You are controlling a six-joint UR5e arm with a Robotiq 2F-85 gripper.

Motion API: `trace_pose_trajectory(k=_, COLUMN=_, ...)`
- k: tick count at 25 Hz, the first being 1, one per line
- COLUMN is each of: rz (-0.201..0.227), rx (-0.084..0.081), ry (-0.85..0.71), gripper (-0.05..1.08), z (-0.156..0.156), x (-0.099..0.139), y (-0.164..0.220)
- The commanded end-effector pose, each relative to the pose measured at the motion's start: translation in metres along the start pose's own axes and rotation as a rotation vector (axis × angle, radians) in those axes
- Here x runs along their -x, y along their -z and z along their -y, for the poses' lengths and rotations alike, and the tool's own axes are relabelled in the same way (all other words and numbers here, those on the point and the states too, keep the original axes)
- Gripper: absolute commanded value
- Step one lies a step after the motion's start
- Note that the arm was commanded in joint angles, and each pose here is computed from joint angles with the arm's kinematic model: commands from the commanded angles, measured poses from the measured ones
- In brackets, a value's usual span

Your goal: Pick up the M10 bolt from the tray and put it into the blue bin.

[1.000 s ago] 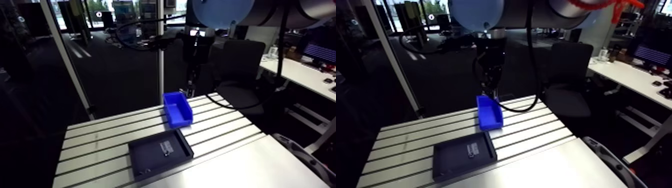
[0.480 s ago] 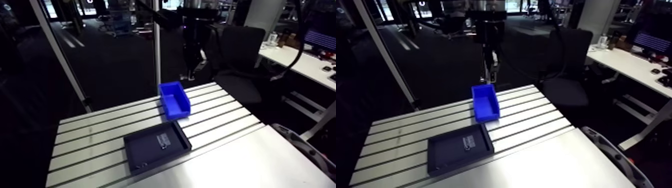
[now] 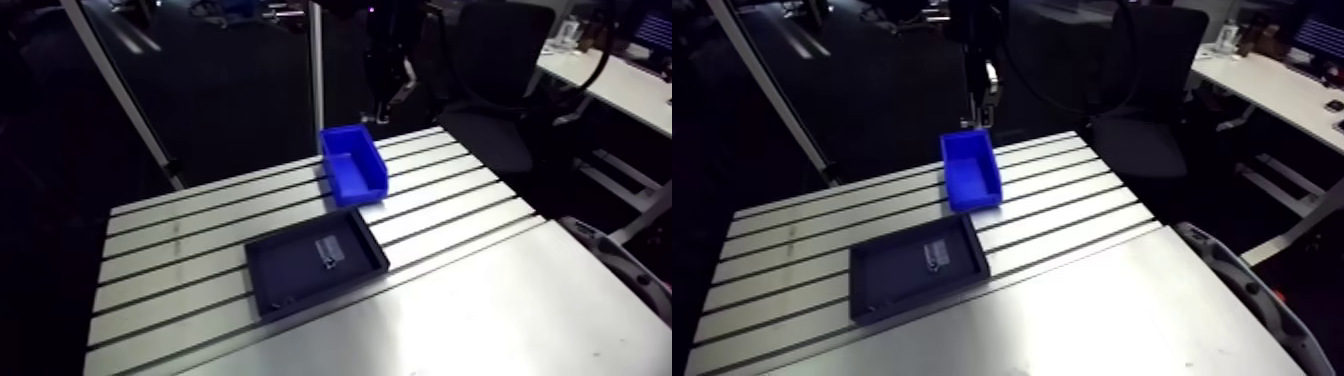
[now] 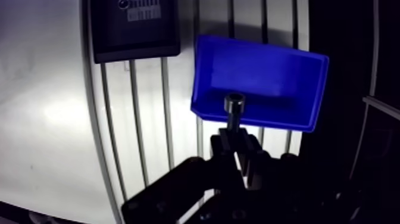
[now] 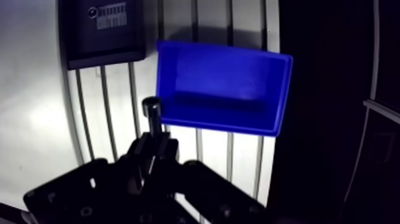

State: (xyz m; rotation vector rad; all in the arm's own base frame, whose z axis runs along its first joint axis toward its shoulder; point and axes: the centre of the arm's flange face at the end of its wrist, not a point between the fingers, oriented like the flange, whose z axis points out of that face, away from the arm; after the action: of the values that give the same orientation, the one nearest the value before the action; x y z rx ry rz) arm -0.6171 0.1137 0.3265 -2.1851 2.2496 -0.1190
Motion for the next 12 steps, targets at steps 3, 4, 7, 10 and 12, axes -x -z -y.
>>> trace_pose_trajectory(k=3, rz=0.007, rx=0.014, ry=-0.016, gripper=1.03, z=-0.033, x=-0.016, y=-0.035)
trace_pose_trajectory(k=4, rz=0.006, rx=0.011, ry=-0.026, gripper=1.03, z=-0.035, x=-0.016, y=-0.038)
trace_pose_trajectory(k=7, rz=0.006, rx=0.0, ry=-0.052, gripper=1.03, z=-0.04, x=-0.018, y=-0.051)
trace_pose_trajectory(k=10, rz=0.014, rx=0.005, ry=-0.055, gripper=1.03, z=-0.045, x=-0.022, y=-0.061)
trace_pose_trajectory(k=12, rz=0.016, rx=0.008, ry=-0.061, gripper=1.03, z=-0.046, x=-0.022, y=-0.061)
